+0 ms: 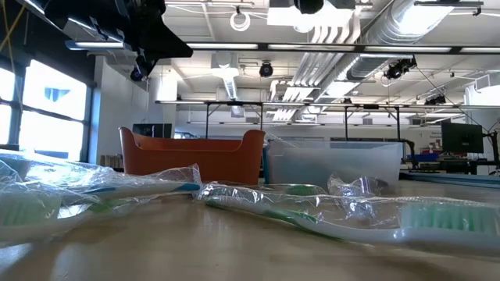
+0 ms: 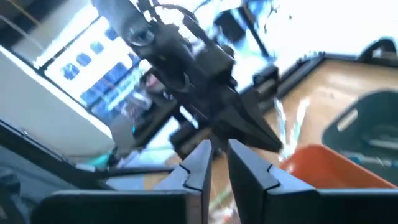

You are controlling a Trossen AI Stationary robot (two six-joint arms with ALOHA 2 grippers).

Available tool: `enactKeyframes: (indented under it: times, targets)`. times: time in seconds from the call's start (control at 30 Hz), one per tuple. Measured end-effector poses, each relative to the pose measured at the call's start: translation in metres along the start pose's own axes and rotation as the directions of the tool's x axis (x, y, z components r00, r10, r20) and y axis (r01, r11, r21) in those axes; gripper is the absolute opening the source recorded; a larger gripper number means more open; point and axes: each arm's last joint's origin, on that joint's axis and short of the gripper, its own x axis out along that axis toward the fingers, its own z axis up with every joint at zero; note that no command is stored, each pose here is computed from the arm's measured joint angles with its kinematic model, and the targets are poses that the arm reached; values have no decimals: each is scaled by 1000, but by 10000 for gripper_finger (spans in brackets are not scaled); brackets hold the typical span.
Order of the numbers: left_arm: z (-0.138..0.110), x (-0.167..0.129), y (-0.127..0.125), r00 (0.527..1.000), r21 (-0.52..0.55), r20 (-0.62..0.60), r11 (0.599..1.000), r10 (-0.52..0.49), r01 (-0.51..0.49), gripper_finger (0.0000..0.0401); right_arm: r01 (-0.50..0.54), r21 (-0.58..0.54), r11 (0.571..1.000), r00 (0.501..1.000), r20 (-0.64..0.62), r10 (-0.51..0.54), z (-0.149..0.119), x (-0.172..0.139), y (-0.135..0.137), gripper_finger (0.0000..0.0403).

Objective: Pick & Place Toothbrushes
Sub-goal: Put the blue toothbrush into the left blue bin

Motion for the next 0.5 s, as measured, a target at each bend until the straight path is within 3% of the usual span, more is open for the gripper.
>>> enactKeyframes:
  times: [0.17,0.5]
  targets:
    - [0,0,0,1000,0,-1,1000,1,-1,0,34,-70,997,996,87,-27,-27,-22,34,15]
    - [-2,0,0,1000,2,-16,1000,5,-5,0,142,54,988,972,183,-150,-70,-66,70,3]
